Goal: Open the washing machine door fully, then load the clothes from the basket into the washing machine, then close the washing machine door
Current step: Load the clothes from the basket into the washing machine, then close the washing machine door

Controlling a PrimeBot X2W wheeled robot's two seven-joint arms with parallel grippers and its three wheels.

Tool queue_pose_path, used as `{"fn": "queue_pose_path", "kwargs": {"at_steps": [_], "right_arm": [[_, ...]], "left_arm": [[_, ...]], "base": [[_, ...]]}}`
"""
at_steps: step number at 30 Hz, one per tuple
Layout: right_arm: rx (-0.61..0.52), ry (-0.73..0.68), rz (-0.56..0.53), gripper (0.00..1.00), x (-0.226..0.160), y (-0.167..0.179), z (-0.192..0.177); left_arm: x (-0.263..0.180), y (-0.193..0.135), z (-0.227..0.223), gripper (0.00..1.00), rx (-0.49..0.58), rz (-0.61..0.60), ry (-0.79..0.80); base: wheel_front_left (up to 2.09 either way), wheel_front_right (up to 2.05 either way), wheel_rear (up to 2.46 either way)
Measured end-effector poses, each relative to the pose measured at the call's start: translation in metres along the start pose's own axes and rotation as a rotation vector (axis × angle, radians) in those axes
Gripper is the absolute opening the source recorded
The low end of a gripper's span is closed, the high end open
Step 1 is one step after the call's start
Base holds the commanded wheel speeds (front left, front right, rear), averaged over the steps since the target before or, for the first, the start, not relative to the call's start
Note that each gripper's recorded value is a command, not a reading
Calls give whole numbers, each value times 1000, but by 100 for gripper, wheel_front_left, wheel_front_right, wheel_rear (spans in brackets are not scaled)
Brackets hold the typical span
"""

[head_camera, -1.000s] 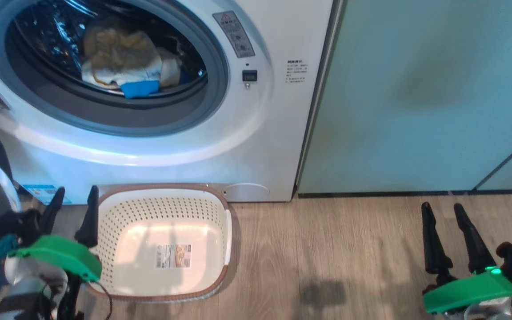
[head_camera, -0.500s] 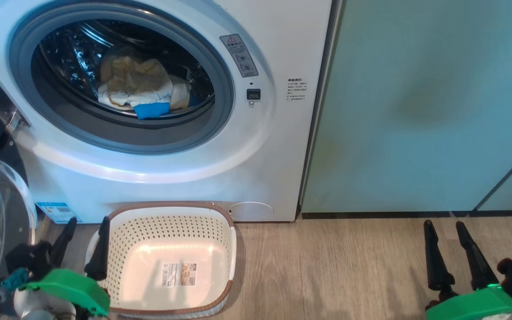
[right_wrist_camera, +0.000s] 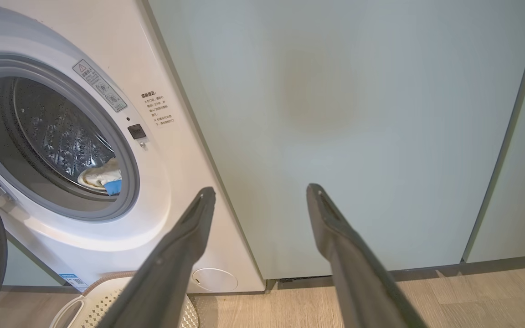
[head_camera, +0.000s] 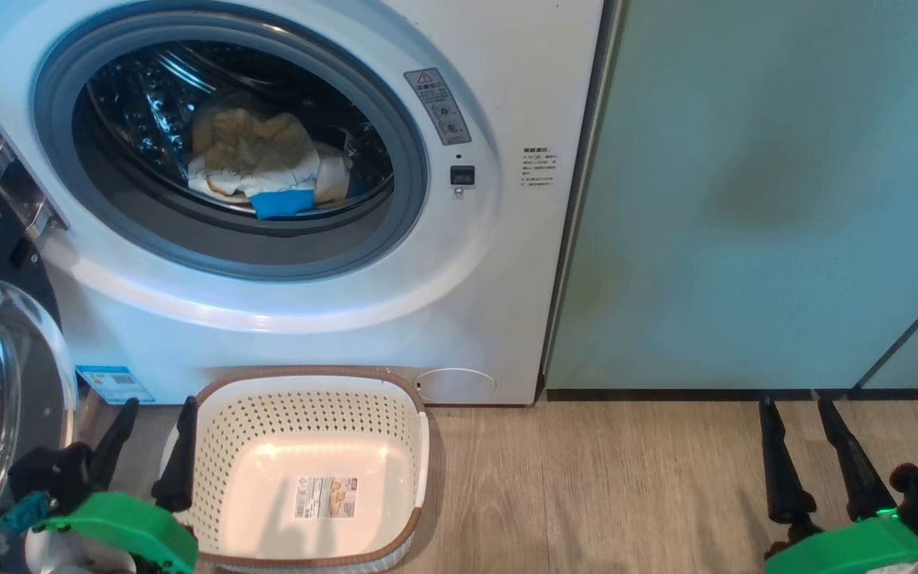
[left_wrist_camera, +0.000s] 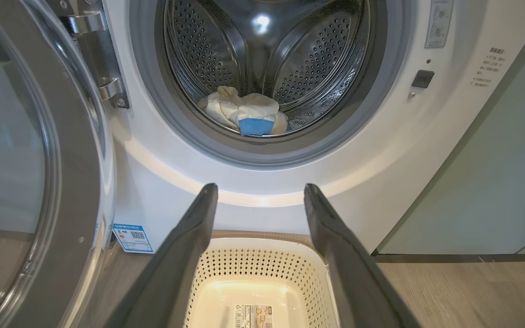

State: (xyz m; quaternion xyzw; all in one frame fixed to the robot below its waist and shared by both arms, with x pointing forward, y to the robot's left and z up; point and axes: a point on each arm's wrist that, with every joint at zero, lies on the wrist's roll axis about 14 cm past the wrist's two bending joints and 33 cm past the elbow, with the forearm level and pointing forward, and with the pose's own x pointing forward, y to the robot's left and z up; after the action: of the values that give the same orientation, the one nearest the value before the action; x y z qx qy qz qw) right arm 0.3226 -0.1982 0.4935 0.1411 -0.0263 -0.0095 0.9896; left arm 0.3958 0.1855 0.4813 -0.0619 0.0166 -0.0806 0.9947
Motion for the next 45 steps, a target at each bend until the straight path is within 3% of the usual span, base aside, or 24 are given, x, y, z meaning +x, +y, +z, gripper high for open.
{"fn": "queue_pose_path", "kwargs": {"at_steps": [45], "right_arm": [[-1,17,-5,100,1,-2,-5]], "left_arm": [[0,3,-8,100,-17,11,12]], "base": [[0,0,0]]}}
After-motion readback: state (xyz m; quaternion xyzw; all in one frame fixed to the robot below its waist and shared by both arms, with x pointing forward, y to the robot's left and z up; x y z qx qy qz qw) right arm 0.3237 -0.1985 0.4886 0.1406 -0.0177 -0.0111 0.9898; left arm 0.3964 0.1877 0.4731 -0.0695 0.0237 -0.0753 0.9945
